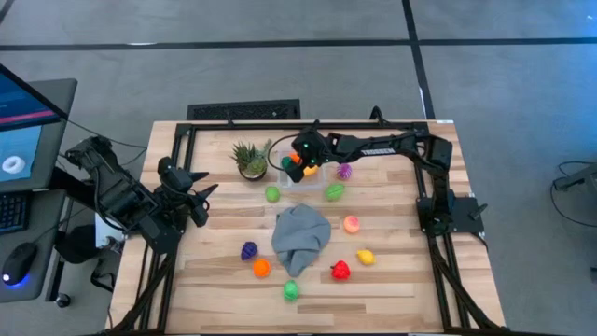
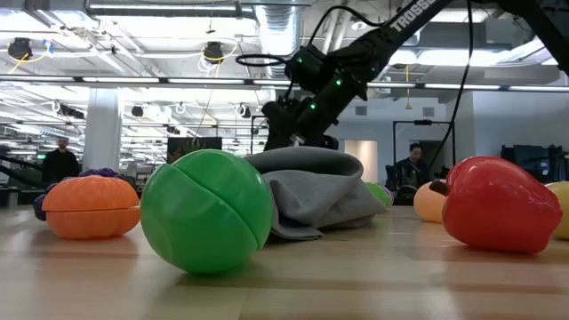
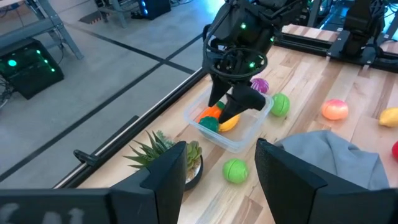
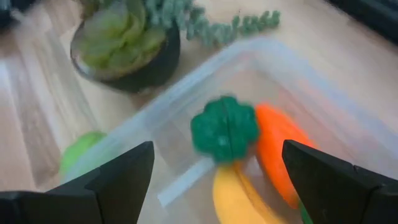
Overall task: Pick and placing Produce into tupperware
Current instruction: Put the purple onion into the transparent container
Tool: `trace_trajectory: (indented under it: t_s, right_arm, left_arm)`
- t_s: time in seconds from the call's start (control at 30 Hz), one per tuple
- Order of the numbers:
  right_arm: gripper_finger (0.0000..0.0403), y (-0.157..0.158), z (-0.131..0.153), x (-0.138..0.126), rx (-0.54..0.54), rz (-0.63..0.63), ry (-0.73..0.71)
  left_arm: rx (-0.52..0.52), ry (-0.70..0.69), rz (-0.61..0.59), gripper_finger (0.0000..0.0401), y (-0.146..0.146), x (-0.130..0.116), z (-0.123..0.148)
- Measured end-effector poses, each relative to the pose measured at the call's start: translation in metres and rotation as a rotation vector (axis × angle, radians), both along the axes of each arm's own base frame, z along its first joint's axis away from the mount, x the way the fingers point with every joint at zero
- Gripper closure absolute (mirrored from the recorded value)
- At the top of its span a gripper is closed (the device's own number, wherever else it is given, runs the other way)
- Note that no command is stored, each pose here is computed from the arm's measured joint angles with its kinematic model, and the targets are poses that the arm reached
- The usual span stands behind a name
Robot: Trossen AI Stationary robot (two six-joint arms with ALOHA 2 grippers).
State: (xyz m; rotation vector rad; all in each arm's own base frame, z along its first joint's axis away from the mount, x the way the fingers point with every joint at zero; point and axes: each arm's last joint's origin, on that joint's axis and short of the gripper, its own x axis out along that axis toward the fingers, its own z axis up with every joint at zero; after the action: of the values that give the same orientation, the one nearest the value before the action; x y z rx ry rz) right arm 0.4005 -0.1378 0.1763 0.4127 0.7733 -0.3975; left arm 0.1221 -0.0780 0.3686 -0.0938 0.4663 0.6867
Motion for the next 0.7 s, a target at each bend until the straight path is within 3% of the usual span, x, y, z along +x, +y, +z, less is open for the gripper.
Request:
trace_trajectory:
  t_s: [0.23, 0.7]
  right_arm:
    - [0.0028, 0.001, 0.024, -0.007, -0.038, 0.028, -0.003]
    - [0.0065, 0.012, 0.059, -0.041, -0.066, 0.11, 0.139]
  left_arm:
    - [0.001, -0.001, 0.0, 0.0221, 0.0, 0.0, 0.0]
    - [0.036, -0.019, 0.003, 0.0221, 0.001, 0.0, 0.001]
